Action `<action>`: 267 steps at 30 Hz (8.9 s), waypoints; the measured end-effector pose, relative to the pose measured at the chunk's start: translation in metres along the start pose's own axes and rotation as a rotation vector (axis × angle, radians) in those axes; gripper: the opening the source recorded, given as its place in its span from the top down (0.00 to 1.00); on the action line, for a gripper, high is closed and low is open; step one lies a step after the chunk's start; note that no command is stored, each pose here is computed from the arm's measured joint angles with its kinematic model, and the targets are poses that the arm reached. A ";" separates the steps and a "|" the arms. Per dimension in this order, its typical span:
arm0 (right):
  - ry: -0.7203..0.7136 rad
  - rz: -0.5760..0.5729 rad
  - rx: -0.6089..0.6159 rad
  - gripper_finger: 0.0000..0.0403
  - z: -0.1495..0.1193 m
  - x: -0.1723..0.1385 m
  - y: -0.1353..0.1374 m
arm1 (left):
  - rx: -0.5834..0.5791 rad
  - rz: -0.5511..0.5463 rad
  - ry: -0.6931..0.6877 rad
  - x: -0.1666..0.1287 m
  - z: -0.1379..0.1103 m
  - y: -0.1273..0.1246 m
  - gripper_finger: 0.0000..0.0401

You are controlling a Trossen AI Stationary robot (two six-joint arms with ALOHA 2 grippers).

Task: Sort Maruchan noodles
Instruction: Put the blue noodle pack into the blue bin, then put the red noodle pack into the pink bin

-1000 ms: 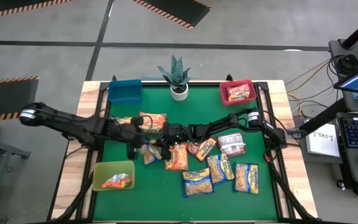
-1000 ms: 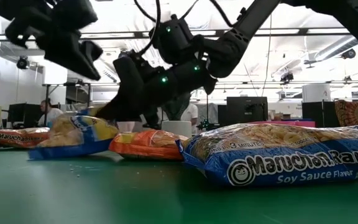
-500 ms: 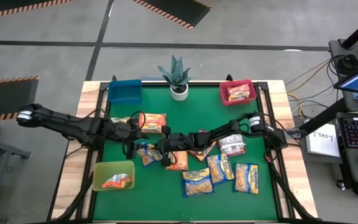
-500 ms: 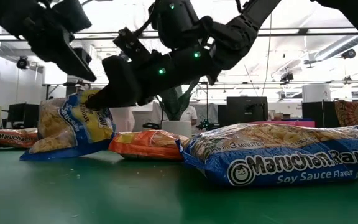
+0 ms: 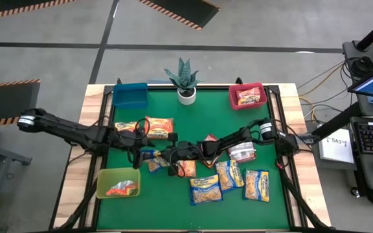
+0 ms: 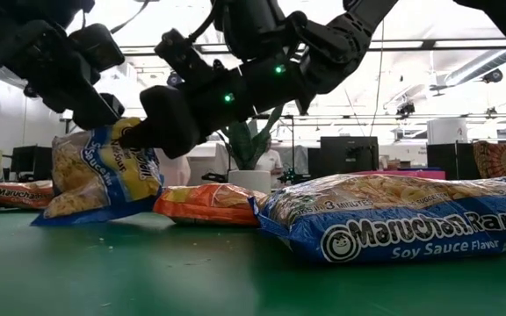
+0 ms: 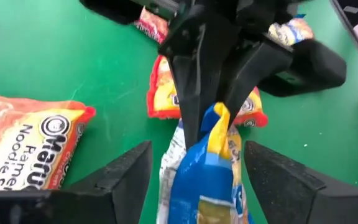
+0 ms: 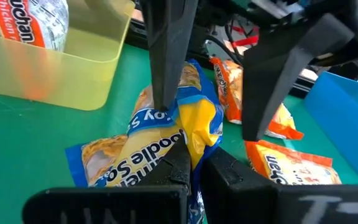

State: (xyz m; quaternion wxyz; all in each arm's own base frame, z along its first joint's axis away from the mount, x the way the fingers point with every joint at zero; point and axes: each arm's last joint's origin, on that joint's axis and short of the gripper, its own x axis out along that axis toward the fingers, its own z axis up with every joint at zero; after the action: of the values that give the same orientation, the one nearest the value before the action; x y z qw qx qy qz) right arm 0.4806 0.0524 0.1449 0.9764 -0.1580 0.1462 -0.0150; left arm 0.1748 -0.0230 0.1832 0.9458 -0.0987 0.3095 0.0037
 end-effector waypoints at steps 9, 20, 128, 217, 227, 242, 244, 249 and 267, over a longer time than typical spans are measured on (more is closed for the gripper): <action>-0.001 -0.004 -0.012 0.98 0.001 0.000 0.000 | -0.057 0.004 0.039 0.004 -0.015 0.004 0.43; -0.004 -0.006 -0.006 0.94 0.003 -0.001 -0.001 | -0.048 -0.004 0.037 0.004 -0.016 0.003 0.69; 0.204 -0.451 0.249 0.47 0.023 -0.237 -0.093 | -0.697 0.945 0.138 -0.026 0.087 0.240 0.94; -0.061 -0.331 0.786 0.47 -0.018 -0.237 -0.076 | 0.482 0.036 -0.379 -0.018 0.070 0.027 0.48; -0.057 -0.357 0.787 0.47 -0.020 -0.235 -0.076 | 0.457 0.131 -0.363 -0.017 0.070 0.030 0.48; -0.238 -0.356 0.666 0.47 -0.012 -0.210 -0.076 | 0.456 0.137 -0.359 -0.017 0.069 0.030 0.48; -0.284 -0.370 0.605 0.47 0.001 -0.205 -0.081 | 0.456 0.137 -0.359 -0.017 0.069 0.030 0.48; -0.290 -0.533 0.489 0.51 0.042 -0.196 -0.103 | 0.456 0.136 -0.359 -0.017 0.069 0.030 0.48; 0.207 -0.156 0.508 0.98 0.052 -0.187 -0.095 | 0.458 0.137 -0.358 -0.017 0.069 0.030 0.48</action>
State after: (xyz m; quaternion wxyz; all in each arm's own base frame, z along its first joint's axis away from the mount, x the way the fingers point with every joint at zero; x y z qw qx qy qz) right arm 0.3188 -0.0073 0.2745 0.9605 0.0836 0.2241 -0.1422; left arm 0.1994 0.0203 0.2422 0.9805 0.1407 0.1367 0.0146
